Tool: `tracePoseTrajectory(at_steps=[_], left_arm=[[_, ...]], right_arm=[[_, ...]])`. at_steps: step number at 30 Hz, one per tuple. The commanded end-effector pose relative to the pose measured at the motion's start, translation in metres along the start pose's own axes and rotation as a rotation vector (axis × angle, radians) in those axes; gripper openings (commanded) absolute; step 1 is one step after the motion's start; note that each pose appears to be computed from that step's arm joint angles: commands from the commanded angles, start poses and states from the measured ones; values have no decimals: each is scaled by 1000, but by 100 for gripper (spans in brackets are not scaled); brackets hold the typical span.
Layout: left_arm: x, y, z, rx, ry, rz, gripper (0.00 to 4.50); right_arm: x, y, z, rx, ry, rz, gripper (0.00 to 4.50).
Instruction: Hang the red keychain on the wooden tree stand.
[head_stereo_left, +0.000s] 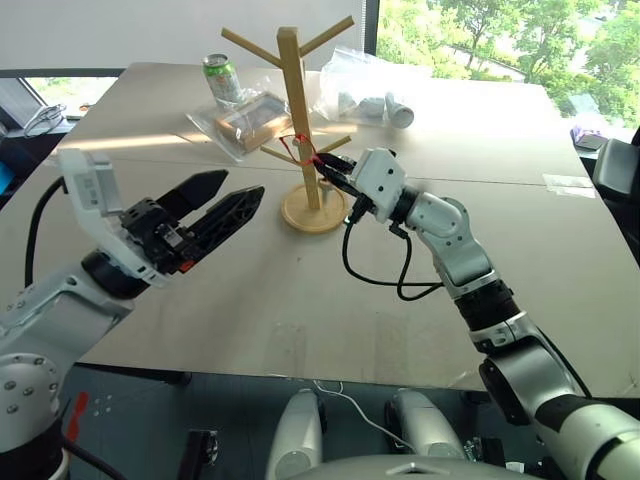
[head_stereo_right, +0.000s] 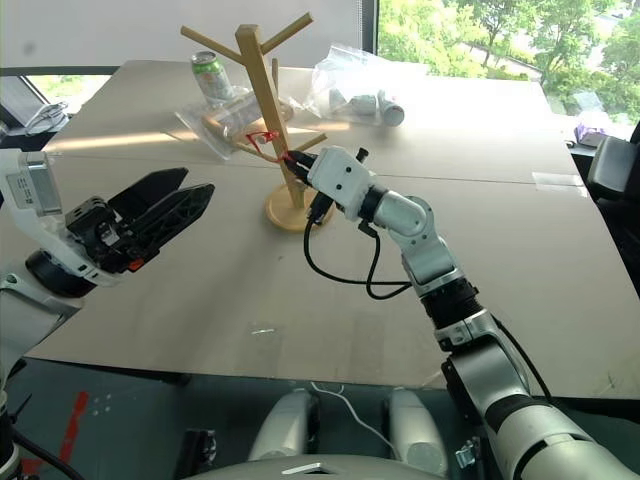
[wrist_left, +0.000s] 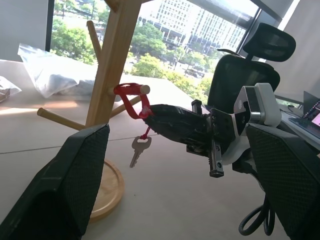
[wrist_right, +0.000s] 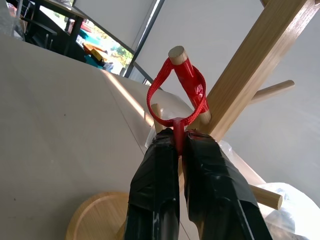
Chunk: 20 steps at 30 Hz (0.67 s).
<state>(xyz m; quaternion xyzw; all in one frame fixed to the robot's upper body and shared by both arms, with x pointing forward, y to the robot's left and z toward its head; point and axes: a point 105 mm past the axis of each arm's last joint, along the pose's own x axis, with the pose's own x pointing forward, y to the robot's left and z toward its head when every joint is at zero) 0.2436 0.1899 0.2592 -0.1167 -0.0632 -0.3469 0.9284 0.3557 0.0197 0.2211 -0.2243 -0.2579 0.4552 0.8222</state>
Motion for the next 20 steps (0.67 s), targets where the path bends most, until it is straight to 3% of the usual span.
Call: tracePoseTrajectory(at_steps=[1,4,8,12,20], left_arm=[[1,-4,9,35,-27,-27,450],[2,-3,9,38,-22,-31,450],[4,1,5,50,20,-20,450],[4,11,2,85,114,-12,450],[1,35,11,200,245,-42,450]], right_arm=[[-1,-5,11,-25,-27,-8,104],[-6,-6,9,-21,-16,-7,262],[-19,-7,4,-11,10,16,436],[-47,-14,2,73,58,73,444],[-96,-26,47,399,84,196,444]])
